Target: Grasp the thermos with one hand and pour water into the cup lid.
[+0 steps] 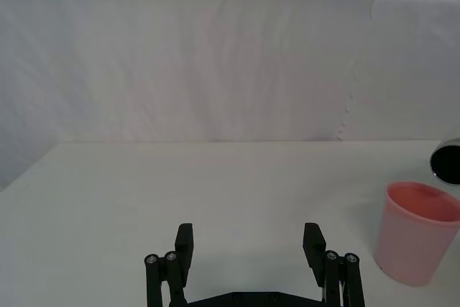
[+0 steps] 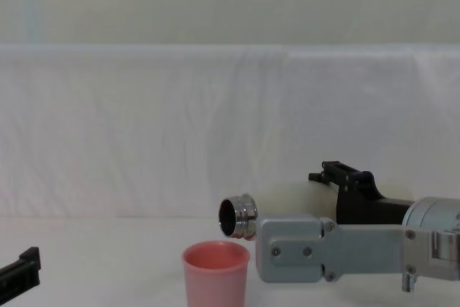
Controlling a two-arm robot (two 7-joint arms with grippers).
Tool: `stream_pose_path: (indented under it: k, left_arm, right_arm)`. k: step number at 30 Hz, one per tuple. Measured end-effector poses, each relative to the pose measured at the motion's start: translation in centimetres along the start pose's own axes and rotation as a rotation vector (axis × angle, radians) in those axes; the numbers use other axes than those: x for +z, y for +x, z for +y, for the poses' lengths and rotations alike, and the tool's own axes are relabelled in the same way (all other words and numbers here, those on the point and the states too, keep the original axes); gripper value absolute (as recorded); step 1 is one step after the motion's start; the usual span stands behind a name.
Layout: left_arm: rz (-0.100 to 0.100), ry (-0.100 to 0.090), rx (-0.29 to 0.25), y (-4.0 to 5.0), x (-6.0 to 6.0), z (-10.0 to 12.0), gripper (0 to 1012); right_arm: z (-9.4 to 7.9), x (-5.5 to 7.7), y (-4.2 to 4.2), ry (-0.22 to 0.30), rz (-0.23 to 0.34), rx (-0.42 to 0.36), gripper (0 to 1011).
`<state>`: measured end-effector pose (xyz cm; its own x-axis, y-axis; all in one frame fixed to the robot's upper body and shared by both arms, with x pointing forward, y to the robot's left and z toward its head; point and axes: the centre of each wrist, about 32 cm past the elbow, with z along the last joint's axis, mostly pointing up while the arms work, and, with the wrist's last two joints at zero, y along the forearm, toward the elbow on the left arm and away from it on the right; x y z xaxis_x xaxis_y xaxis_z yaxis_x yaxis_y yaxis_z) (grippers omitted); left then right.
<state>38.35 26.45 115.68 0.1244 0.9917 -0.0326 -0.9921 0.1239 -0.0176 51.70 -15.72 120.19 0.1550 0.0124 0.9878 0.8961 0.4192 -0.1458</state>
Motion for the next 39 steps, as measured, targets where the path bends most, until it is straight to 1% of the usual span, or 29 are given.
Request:
stream_pose_path:
  k: [14,39]
  left_arm:
    - [0.0,0.0,0.0,0.0,0.0,0.0,1001]
    - [0.0,0.0,0.0,0.0,0.0,0.0,1001]
  right_arm:
    - [-0.1,-0.1,0.31,0.002,-0.018,0.001,950]
    - [-0.12,-0.1,0.46,0.001,-0.028,0.005,950]
